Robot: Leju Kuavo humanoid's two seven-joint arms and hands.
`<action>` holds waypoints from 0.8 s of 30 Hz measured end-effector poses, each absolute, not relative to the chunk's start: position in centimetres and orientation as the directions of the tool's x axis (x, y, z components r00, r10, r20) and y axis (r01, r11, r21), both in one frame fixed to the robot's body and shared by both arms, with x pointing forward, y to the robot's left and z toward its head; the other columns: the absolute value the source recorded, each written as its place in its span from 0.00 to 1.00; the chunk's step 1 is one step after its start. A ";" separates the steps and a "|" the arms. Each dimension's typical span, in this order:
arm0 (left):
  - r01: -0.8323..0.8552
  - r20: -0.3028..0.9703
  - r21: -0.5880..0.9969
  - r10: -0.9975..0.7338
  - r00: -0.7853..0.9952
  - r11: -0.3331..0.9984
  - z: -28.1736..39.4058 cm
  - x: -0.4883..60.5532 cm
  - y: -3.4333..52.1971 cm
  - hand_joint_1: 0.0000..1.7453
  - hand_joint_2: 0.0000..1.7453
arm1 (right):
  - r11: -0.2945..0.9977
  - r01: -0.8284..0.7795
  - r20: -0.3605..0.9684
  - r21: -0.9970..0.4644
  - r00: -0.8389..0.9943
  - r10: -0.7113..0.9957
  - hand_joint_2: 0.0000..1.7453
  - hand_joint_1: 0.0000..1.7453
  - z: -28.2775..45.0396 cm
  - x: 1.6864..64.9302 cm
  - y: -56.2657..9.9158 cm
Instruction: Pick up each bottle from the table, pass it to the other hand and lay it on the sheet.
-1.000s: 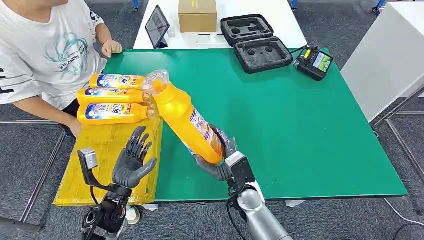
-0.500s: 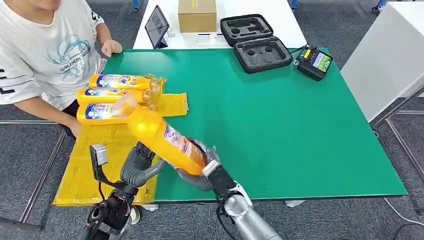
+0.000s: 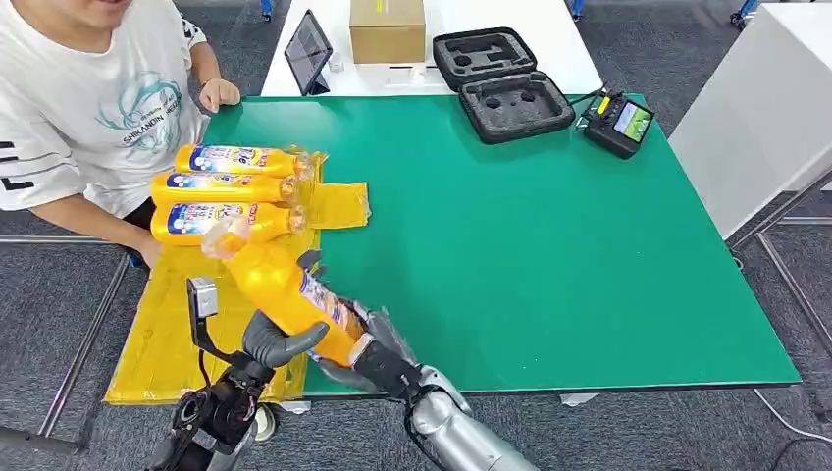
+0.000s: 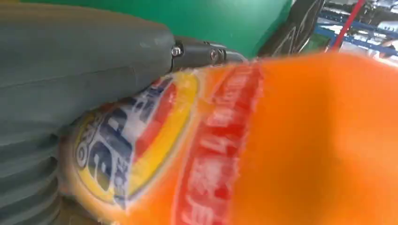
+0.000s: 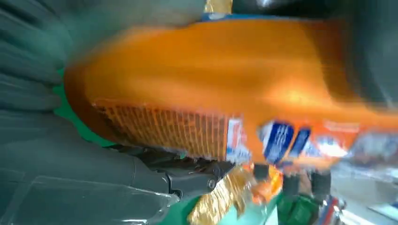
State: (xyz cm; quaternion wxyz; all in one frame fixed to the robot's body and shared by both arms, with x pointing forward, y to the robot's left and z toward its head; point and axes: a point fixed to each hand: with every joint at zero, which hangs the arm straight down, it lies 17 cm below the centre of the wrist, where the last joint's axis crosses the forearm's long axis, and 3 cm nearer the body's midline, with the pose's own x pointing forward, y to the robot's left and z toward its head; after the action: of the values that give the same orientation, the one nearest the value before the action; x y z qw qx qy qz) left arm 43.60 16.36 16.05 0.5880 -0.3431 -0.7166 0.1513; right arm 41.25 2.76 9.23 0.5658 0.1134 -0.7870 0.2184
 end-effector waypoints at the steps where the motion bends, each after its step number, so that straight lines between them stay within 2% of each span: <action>1: 0.314 0.740 -0.620 0.669 -0.071 0.719 16.0 43.6 16.4 0.00 1.00 | 0.877 -0.429 0.941 -0.218 -0.332 0.071 1.00 1.00 9.1 41.2 2.9; 20: 0.303 0.718 -0.650 0.694 -0.057 0.697 15.7 43.6 17.1 0.00 1.00 | 0.842 -0.467 0.942 -0.269 -0.311 0.129 1.00 1.00 7.6 41.1 4.2; 24: 0.308 0.708 -0.654 0.702 -0.072 0.691 16.9 44.7 17.3 0.00 1.00 | 0.843 -0.399 0.913 -0.362 -0.333 0.235 1.00 1.00 6.8 41.6 3.4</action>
State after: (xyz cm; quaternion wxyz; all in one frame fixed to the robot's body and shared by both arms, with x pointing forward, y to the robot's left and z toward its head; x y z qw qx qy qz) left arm 44.68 17.32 16.86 0.5817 -0.3547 -0.7121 0.1695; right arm 41.58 3.38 6.79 0.5751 0.0534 -0.7685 0.2754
